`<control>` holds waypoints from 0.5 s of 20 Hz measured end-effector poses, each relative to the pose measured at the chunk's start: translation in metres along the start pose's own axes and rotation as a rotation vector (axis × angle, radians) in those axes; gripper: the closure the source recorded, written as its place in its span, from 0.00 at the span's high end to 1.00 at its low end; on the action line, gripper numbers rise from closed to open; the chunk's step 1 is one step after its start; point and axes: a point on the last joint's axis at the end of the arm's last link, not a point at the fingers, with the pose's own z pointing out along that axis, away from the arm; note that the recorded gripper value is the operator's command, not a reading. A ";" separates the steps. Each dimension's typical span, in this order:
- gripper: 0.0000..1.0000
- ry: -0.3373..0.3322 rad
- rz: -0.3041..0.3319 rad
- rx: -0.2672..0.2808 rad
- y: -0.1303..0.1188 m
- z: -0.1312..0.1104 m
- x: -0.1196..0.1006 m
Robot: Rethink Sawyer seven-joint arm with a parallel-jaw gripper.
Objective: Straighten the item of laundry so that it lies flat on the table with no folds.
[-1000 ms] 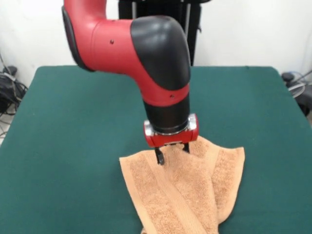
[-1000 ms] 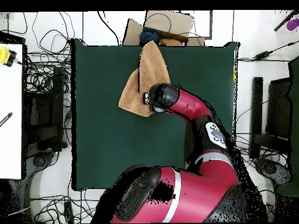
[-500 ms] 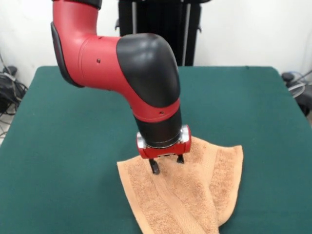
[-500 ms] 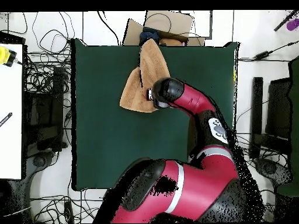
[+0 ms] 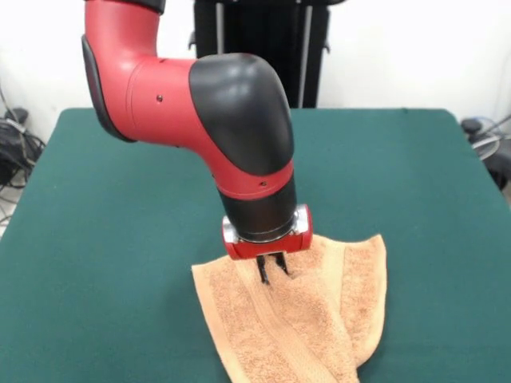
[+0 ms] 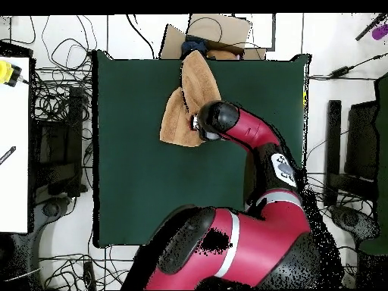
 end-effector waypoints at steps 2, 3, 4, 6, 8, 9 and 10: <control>0.00 0.000 0.000 0.000 0.000 0.000 0.000; 0.00 0.000 0.001 0.000 0.000 0.000 0.000; 0.00 -0.001 0.001 0.000 -0.001 0.000 0.001; 0.00 -0.005 0.003 0.000 -0.001 -0.001 0.001; 0.00 -0.010 0.006 0.001 -0.002 -0.002 0.003; 0.00 -0.015 0.011 0.004 -0.003 -0.006 0.007; 0.00 -0.017 0.015 0.007 -0.004 -0.010 0.011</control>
